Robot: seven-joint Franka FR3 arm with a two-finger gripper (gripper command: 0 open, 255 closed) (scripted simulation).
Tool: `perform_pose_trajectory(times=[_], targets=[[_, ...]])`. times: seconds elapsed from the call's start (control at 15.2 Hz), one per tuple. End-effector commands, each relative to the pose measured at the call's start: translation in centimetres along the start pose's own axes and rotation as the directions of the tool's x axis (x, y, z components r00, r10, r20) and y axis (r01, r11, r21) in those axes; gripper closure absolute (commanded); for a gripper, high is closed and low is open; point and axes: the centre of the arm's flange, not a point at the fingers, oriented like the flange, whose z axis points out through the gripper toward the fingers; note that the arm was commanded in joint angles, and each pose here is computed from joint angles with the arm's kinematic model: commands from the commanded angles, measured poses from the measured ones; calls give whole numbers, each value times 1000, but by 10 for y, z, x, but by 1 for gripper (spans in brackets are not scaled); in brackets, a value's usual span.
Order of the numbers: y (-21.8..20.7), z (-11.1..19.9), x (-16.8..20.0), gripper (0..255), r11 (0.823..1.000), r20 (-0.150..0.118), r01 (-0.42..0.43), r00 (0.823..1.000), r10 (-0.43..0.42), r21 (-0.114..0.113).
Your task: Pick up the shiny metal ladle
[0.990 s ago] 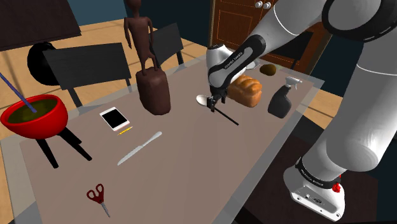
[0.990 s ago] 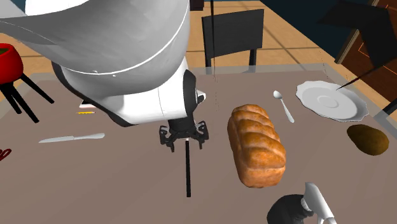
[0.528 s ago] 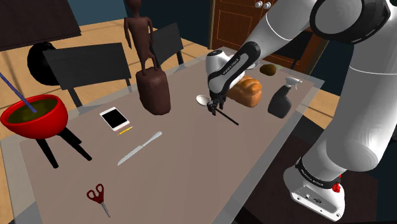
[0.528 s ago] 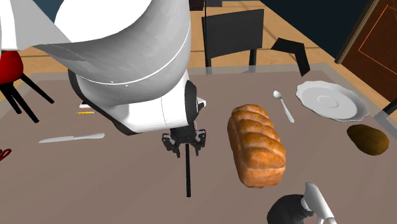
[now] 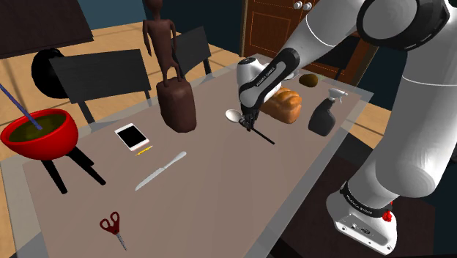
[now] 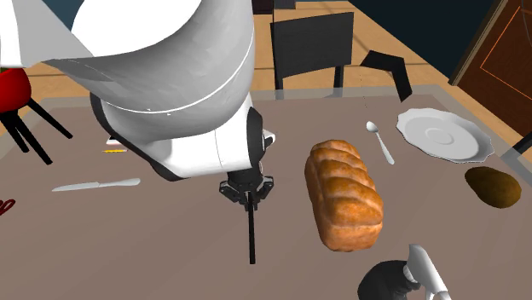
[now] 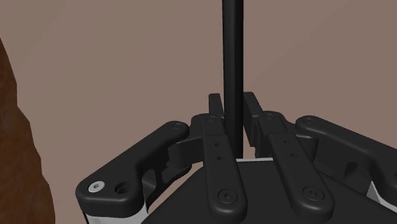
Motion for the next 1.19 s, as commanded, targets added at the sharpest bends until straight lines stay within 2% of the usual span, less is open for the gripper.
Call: perform_pose_trajectory(times=[0.0, 0.99, 1.12], targets=[[1, 1, -1, 255, 1000, 3, -3, 1000, 3, -1], [9, -77, -9, 255, 1000, 3, -3, 1000, 3, -1], [9, -78, -10, 255, 1000, 3, -3, 1000, 3, -1]])
